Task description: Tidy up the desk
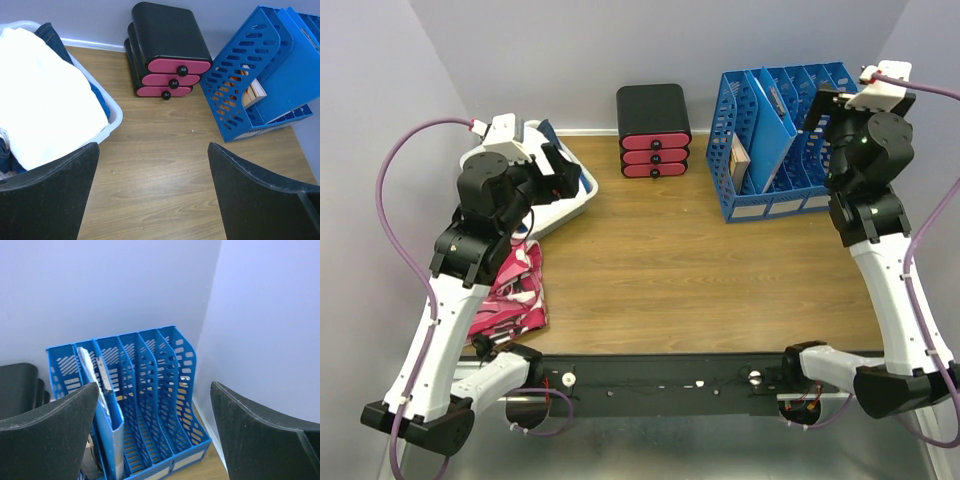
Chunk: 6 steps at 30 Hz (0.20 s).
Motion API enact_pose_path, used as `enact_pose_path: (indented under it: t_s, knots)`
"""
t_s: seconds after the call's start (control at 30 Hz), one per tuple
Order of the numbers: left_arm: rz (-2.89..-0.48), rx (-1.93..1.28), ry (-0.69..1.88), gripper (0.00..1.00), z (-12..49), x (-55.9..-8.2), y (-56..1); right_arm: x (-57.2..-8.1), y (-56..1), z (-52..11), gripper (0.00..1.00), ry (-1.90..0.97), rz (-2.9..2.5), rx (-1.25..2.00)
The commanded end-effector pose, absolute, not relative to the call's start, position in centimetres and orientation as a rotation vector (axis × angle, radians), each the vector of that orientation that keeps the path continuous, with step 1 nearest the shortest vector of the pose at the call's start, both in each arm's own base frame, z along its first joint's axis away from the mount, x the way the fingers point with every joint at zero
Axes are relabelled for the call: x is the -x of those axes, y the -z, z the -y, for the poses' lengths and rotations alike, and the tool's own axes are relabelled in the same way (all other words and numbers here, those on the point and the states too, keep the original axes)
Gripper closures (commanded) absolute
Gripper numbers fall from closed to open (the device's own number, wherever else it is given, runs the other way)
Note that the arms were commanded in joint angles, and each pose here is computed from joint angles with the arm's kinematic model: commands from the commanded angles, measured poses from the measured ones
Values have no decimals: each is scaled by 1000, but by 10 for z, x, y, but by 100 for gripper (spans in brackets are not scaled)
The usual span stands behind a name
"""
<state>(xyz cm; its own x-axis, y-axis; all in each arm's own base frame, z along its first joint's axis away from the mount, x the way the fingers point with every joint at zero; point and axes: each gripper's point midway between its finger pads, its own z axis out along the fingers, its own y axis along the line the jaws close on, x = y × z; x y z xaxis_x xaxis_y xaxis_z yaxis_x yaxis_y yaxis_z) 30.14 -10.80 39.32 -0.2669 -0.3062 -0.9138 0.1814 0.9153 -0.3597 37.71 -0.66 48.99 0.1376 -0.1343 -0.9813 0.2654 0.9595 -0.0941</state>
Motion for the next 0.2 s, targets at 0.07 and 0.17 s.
enact_pose_path:
  t_s: [0.07,0.17]
  knots:
    - [-1783,101,418,1,98,-294,-388,-366,-481,32,1,322,-1409,-209]
    - [-1783,93,408,1,97,-293,-388,-364,-481,35,0,324,-1413,-203]
